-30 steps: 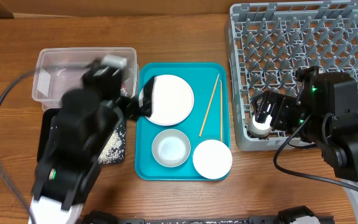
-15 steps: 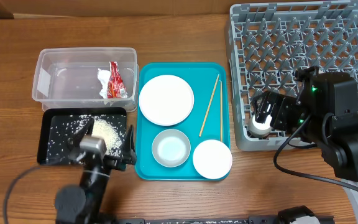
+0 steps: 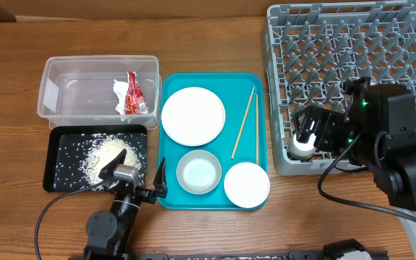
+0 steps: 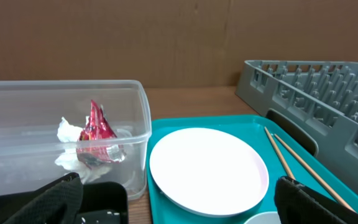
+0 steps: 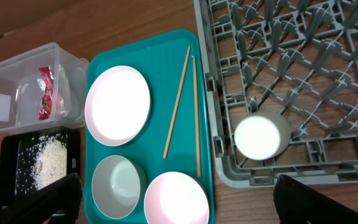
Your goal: Sort waste into correct bins and load items into the dishwasher
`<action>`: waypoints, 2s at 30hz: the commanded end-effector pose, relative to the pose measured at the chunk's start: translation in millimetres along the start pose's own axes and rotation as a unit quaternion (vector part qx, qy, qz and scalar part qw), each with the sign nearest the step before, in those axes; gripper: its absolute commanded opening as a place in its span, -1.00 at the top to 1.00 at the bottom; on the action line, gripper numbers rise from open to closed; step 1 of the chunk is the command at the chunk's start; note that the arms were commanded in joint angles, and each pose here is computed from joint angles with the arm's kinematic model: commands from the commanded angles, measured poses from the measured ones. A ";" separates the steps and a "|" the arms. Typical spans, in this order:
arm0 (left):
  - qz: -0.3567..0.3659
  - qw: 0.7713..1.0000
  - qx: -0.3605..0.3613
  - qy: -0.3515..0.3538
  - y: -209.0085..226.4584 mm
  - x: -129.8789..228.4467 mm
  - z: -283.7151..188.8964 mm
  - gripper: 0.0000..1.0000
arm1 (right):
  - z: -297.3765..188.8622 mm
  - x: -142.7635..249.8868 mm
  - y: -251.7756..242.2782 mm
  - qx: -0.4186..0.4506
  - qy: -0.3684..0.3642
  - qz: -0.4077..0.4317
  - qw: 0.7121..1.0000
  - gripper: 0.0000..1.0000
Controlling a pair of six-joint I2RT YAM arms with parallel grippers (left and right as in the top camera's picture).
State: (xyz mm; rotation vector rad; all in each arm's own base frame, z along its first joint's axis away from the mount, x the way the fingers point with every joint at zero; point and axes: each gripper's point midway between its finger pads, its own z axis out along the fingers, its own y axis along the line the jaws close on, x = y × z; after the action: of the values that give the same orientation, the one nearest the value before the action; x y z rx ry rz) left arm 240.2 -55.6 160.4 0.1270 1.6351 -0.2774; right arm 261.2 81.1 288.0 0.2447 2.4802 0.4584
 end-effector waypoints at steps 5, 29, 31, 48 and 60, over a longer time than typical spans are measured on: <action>0.002 1.000 0.007 0.002 -1.8 2.0 -0.5 -1.00 | -5.3 -6.3 1.5 -0.001 -0.014 -0.002 1.000 -1.00; 0.002 1.000 0.007 0.002 -1.8 2.0 -0.5 -1.00 | 71.1 116.7 40.8 -0.054 0.227 -0.056 0.971 -0.64; 0.002 1.000 0.007 0.002 -1.8 2.0 -0.5 -1.00 | 100.1 150.9 21.1 -0.002 0.270 -0.040 0.962 -0.55; 0.002 1.000 0.007 0.002 -1.8 2.0 -0.5 -1.00 | 172.4 219.0 -38.7 0.097 0.337 -0.040 0.936 0.76; 0.002 1.000 0.007 0.002 -1.8 2.0 -0.5 -1.00 | 98.6 93.6 12.2 0.034 0.095 -0.091 0.991 0.92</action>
State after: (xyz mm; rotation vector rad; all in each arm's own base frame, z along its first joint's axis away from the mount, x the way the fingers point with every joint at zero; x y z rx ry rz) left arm 239.8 -56.8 158.4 0.1328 1.6437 -0.2834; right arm 215.1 145.1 107.3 0.0456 2.9223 0.3064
